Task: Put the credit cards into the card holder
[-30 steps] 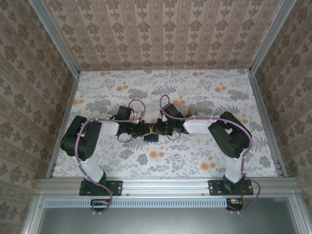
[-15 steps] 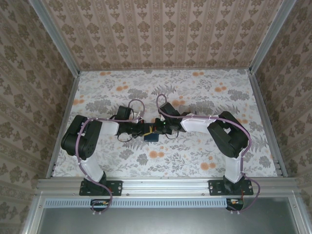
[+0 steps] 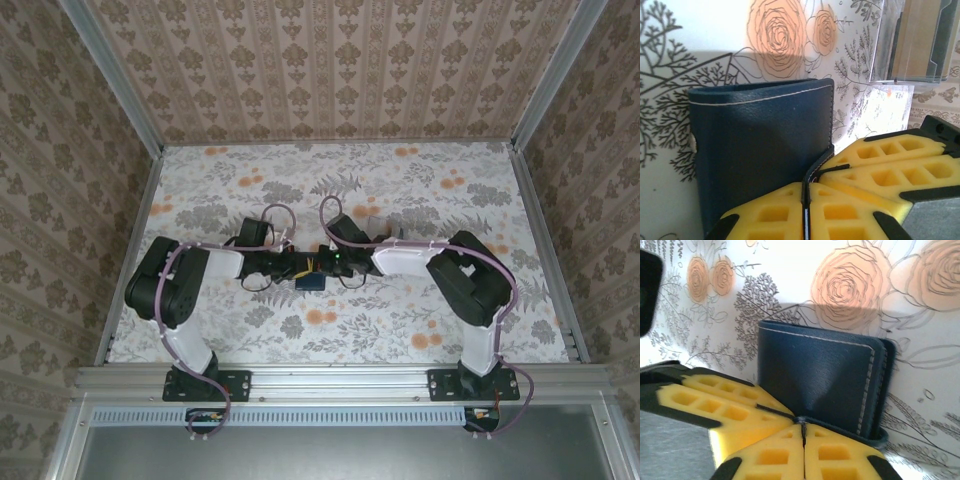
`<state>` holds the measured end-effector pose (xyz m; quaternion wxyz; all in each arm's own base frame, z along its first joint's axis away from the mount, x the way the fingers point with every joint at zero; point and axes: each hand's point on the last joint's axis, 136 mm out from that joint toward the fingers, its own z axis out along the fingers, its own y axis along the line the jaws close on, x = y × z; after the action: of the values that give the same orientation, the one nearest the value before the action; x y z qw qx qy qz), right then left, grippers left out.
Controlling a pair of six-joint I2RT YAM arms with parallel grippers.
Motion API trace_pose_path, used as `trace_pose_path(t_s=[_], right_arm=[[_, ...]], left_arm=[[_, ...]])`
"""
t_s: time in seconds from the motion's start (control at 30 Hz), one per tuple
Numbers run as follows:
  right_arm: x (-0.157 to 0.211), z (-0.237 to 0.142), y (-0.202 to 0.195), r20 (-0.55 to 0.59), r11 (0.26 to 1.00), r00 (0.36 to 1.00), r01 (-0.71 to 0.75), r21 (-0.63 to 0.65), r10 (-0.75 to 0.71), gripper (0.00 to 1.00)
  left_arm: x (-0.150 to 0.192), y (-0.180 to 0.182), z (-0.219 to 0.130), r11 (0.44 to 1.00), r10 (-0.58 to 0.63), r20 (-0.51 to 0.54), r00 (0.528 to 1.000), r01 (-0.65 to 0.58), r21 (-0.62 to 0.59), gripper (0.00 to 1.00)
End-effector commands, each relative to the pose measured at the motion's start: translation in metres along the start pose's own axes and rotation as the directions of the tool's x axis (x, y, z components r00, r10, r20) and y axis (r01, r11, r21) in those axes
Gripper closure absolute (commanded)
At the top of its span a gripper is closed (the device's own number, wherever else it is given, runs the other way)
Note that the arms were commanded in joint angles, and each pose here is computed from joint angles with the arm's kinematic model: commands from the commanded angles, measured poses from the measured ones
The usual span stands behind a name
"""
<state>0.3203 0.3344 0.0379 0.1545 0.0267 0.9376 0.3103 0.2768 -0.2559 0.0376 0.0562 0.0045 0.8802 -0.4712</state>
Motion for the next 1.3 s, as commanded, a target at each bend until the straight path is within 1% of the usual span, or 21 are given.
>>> trace_pose_path(t_s=[0.0,0.07,0.13,0.23,0.33,0.37,0.4,0.43,0.47,0.6,0.63,0.7,0.8,0.87,0.93,0.97,1.0,1.07,1.1,1.2,1.27], right_arm=[[-0.006,-0.022,-0.019,0.082,0.994,0.995,0.051,0.1,-0.059,0.85],[-0.034,-0.054,0.008,0.212,0.992,0.969,0.114,0.059,-0.124,0.78],[-0.056,-0.085,0.025,0.324,0.98,0.924,0.189,0.069,-0.201,0.67],[-0.082,-0.132,0.031,0.471,0.958,0.834,0.251,0.141,-0.288,0.53],[-0.102,-0.191,0.033,0.6,0.933,0.715,0.287,0.218,-0.36,0.41],[-0.107,-0.214,0.03,0.64,0.921,0.662,0.286,0.265,-0.39,0.23],[-0.11,-0.233,0.026,0.667,0.908,0.617,0.281,0.31,-0.419,0.01],[-0.111,-0.253,0.022,0.692,0.894,0.566,0.273,0.355,-0.448,0.0],[-0.11,-0.27,0.018,0.711,0.88,0.519,0.266,0.394,-0.475,0.0],[-0.1,-0.31,-0.01,0.73,0.819,0.375,0.216,0.532,-0.572,0.0],[-0.097,-0.323,-0.025,0.732,0.807,0.353,0.149,0.571,-0.583,0.01],[-0.09,-0.349,-0.056,0.735,0.776,0.319,0.004,0.631,-0.599,0.0],[-0.075,-0.36,-0.095,0.669,0.693,0.316,-0.045,0.719,-0.673,0.0],[-0.064,-0.35,-0.115,0.607,0.642,0.326,-0.003,0.767,-0.724,0.0],[-0.055,-0.33,-0.123,0.522,0.58,0.322,0.113,0.807,-0.789,0.0],[-0.051,-0.32,-0.129,0.496,0.562,0.328,0.148,0.814,-0.804,0.0],[-0.051,-0.318,-0.134,0.508,0.574,0.334,0.136,0.808,-0.794,0.0],[-0.053,-0.309,-0.147,0.519,0.594,0.36,0.132,0.794,-0.775,0.0],[-0.054,-0.306,-0.155,0.538,0.609,0.362,0.114,0.785,-0.761,0.0],[-0.06,-0.307,-0.187,0.65,0.698,0.352,0.011,0.716,-0.673,0.0],[-0.061,-0.303,-0.21,0.704,0.755,0.39,-0.034,0.655,-0.594,0.0]], left_arm=[[-0.02,0.003,-0.016,0.996,0.042,0.122,0.992,-0.032,-0.085,0.84],[-0.031,-0.008,-0.032,0.989,0.094,0.175,0.98,-0.072,-0.128,0.83],[-0.043,-0.019,-0.049,0.974,0.161,0.226,0.961,-0.118,-0.195,0.78],[-0.061,-0.043,-0.077,0.946,0.262,0.295,0.919,-0.184,-0.267,0.65],[-0.072,-0.068,-0.108,0.912,0.36,0.361,0.86,-0.244,-0.33,0.58],[-0.075,-0.074,-0.119,0.895,0.394,0.377,0.838,-0.257,-0.364,0.55],[-0.076,-0.079,-0.129,0.877,0.43,0.39,0.814,-0.274,-0.394,0.42],[-0.076,-0.084,-0.14,0.853,0.474,0.401,0.784,-0.297,-0.429,0.07],[-0.075,-0.089,-0.149,0.825,0.521,0.407,0.75,-0.321,-0.465,0.0],[-0.071,-0.098,-0.181,0.694,0.681,0.413,0.605,-0.352,-0.628,0.0],[-0.064,-0.102,-0.18,0.646,0.727,0.389,0.565,-0.372,-0.666,0.0],[-0.063,-0.097,-0.195,0.55,0.793,0.352,0.497,-0.336,-0.765,0.0],[-0.052,-0.102,-0.213,0.364,0.898,0.256,0.359,-0.278,-0.889,0.0],[-0.044,-0.103,-0.208,0.263,0.951,0.185,0.248,-0.333,-0.906,0.0],[-0.038,-0.101,-0.196,0.159,0.986,0.121,0.117,-0.409,-0.899,0.0],[-0.04,-0.093,-0.198,0.163,0.986,0.136,0.098,-0.383,-0.909,0.0],[-0.043,-0.083,-0.203,0.204,0.978,0.173,0.118,-0.348,-0.915,0.0],[-0.052,-0.057,-0.216,0.336,0.936,0.278,0.217,-0.308,-0.89,0.0],[-0.058,-0.043,-0.227,0.385,0.914,0.322,0.247,-0.271,-0.882,0.0],[-0.065,-0.002,-0.251,0.43,0.886,0.387,0.257,-0.14,-0.892,0.0],[-0.067,0.024,-0.256,0.473,0.852,0.424,0.308,-0.103,-0.875,0.0]])
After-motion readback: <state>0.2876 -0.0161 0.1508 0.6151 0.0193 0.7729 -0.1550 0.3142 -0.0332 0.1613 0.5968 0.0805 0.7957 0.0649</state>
